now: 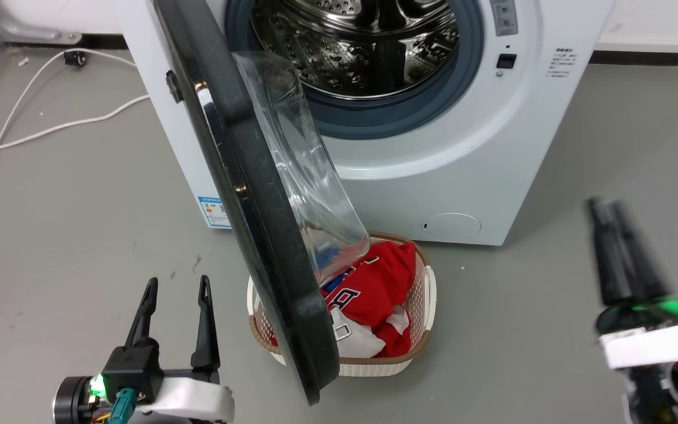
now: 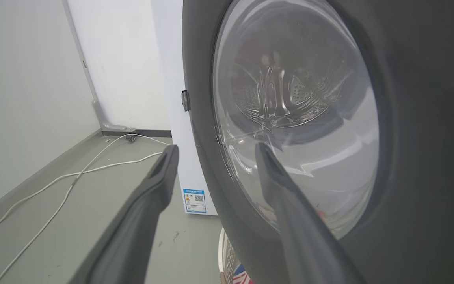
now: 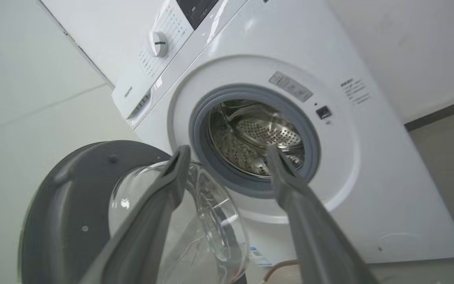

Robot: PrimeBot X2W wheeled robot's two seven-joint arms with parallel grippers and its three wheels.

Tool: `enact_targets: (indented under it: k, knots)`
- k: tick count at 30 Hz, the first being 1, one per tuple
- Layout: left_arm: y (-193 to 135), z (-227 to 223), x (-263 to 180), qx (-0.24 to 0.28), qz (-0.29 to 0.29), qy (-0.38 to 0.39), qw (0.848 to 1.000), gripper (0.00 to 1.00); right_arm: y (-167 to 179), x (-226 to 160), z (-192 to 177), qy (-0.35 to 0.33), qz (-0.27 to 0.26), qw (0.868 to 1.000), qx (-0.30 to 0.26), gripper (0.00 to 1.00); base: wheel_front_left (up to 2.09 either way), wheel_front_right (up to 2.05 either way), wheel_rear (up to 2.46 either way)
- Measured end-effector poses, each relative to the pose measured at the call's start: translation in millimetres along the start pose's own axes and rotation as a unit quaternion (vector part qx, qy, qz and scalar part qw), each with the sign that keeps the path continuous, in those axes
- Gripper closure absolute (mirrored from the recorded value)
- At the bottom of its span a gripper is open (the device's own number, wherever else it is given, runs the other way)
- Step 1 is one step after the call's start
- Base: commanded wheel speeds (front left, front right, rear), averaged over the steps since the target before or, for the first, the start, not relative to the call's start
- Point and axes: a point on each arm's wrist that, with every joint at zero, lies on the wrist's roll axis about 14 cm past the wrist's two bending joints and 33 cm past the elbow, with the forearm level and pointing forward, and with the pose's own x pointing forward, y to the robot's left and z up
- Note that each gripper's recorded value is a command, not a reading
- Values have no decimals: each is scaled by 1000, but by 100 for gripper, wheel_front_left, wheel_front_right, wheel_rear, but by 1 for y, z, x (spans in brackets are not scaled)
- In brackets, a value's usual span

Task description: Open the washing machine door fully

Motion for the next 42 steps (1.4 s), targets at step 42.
enact_targets:
  k: [42]
  knots:
    - [-6,6,-21,-8,-18,-6,1000,0,-38,-82,-3,19,-113,926,-359,0,0,0,0]
